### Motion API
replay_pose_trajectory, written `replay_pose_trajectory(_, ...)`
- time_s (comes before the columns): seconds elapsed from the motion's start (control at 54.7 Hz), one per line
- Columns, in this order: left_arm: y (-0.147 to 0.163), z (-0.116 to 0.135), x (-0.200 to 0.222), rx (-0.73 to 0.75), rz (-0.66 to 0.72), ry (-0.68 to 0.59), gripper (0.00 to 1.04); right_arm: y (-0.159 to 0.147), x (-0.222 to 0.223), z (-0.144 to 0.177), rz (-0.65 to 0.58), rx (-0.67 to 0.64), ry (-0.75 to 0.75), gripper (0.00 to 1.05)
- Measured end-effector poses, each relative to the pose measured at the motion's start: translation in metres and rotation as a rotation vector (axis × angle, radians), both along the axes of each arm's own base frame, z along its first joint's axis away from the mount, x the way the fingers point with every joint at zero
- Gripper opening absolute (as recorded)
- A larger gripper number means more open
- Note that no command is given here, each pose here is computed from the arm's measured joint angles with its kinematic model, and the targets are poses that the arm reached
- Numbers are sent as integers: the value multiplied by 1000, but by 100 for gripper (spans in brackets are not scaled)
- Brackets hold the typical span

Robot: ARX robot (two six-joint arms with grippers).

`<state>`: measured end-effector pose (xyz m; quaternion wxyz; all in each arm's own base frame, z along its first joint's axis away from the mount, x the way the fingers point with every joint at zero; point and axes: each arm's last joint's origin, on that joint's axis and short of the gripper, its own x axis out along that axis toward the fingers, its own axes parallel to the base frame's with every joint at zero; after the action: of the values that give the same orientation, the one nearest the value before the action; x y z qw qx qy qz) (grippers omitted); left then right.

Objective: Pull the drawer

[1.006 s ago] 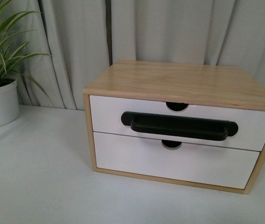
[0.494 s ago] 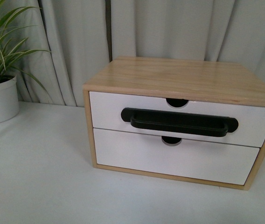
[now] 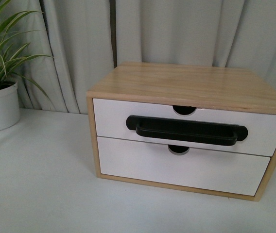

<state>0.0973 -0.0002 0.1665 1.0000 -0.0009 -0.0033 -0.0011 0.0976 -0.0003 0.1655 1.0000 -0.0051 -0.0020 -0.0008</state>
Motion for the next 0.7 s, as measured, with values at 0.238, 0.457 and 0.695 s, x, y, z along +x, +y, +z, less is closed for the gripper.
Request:
replay_pose_trajectory(0.238, -4, -2, 4, 95, 305, 71, 99, 1, 5, 0, 311, 97, 286, 96)
replay_pose_trajectory(0.457, -13, 16, 24, 241, 176, 119, 99, 6, 23, 32, 404, -5, 290, 96)
replay_pose_trajectory(0.695, -34, 42, 81, 543, -318, 176, 99, 16, 64, 61, 568, -254, 311, 96)
